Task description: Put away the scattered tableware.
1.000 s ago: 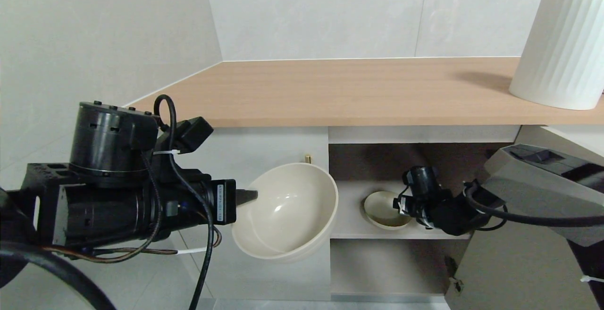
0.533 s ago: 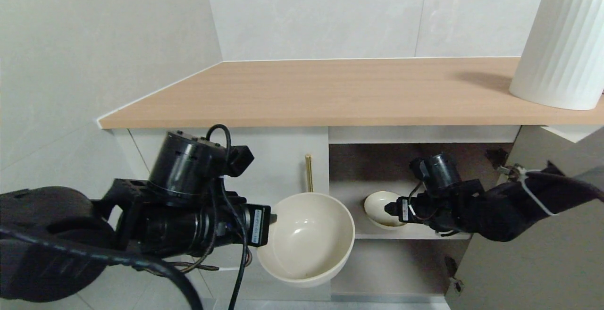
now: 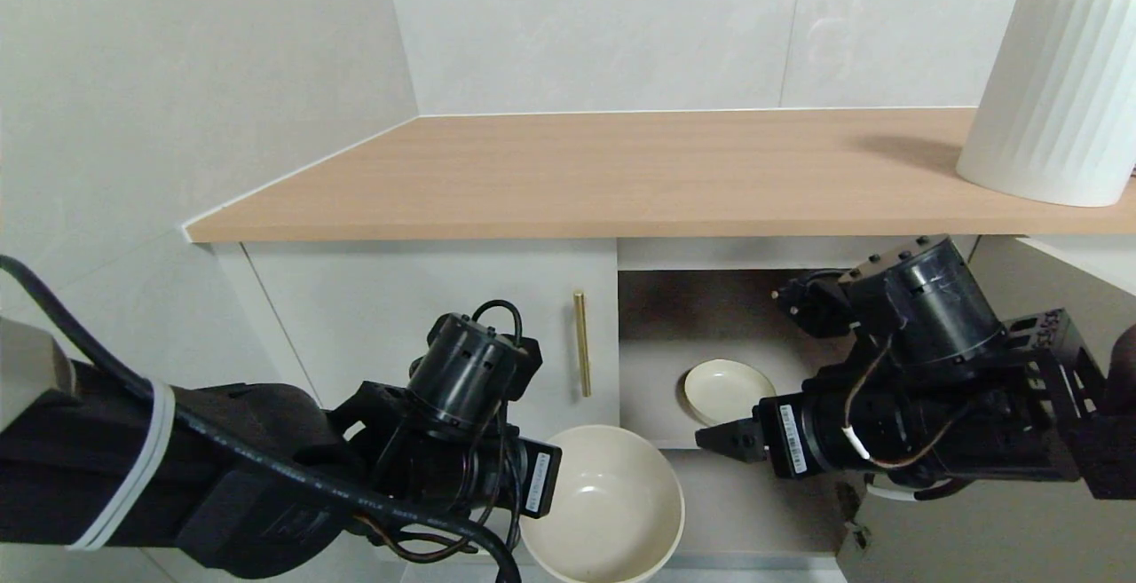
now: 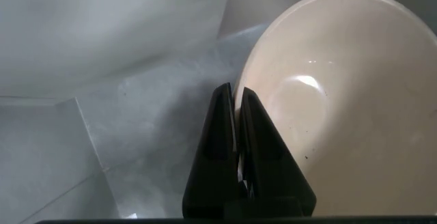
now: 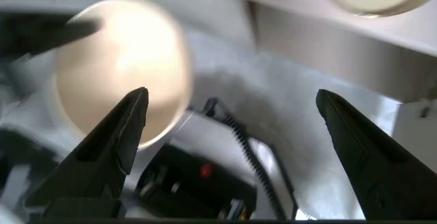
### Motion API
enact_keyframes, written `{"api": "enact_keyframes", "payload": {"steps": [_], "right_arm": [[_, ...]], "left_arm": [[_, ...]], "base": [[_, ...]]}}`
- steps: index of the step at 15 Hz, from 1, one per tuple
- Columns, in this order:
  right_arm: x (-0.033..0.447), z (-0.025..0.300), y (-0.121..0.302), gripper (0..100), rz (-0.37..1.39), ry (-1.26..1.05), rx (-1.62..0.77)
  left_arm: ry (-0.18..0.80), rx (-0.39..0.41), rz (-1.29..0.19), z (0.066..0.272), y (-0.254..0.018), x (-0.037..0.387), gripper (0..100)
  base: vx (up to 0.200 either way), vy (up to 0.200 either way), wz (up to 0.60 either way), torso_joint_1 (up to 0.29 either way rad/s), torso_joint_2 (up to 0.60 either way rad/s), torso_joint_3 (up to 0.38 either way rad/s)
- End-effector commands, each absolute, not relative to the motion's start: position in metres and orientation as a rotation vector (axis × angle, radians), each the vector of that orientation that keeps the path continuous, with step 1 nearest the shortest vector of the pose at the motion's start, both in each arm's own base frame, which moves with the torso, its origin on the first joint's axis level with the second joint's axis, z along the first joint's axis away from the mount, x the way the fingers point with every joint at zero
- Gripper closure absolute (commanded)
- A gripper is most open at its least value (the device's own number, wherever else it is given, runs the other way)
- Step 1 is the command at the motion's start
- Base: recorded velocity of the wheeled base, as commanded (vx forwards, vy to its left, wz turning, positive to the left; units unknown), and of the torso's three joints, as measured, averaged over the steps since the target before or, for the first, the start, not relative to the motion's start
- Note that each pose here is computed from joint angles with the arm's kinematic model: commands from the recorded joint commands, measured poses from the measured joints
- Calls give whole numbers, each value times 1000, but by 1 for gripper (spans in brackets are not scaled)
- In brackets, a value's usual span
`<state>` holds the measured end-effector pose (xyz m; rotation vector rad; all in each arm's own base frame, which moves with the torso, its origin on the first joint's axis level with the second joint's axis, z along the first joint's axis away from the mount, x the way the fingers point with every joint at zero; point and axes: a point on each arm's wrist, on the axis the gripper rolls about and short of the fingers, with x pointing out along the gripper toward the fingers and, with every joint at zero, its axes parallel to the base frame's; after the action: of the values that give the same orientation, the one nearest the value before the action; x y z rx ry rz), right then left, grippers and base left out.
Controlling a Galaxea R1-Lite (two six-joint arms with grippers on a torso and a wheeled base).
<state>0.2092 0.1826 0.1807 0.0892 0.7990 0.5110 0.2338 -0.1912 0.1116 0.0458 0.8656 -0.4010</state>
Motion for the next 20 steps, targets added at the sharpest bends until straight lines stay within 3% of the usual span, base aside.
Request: {"api": "enact_keyframes", "payload": {"steps": [1,5,11,12,20], "right_arm": [[198,178,194,0,561,826,61],[204,150,212,0,558,909,7],[211,137,219,0,536,946,6],[212,137,220,100,531,948,15],[214,137,223,100,522,951,35]], "left_arm": [[860,43,-402,113,-192,234,100],[833,34,-418,121,-192,229,100],[820,35,-439,126,-194,223,100],[823,37,-441,125,-194,222,100],[813,35,-450,128,-195,220,100]], "base": [[0,0,0,0,0,0],[0,0,0,0,0,0],[0,0,0,0,0,0],[0,0,0,0,0,0],[0,0,0,0,0,0]]}}
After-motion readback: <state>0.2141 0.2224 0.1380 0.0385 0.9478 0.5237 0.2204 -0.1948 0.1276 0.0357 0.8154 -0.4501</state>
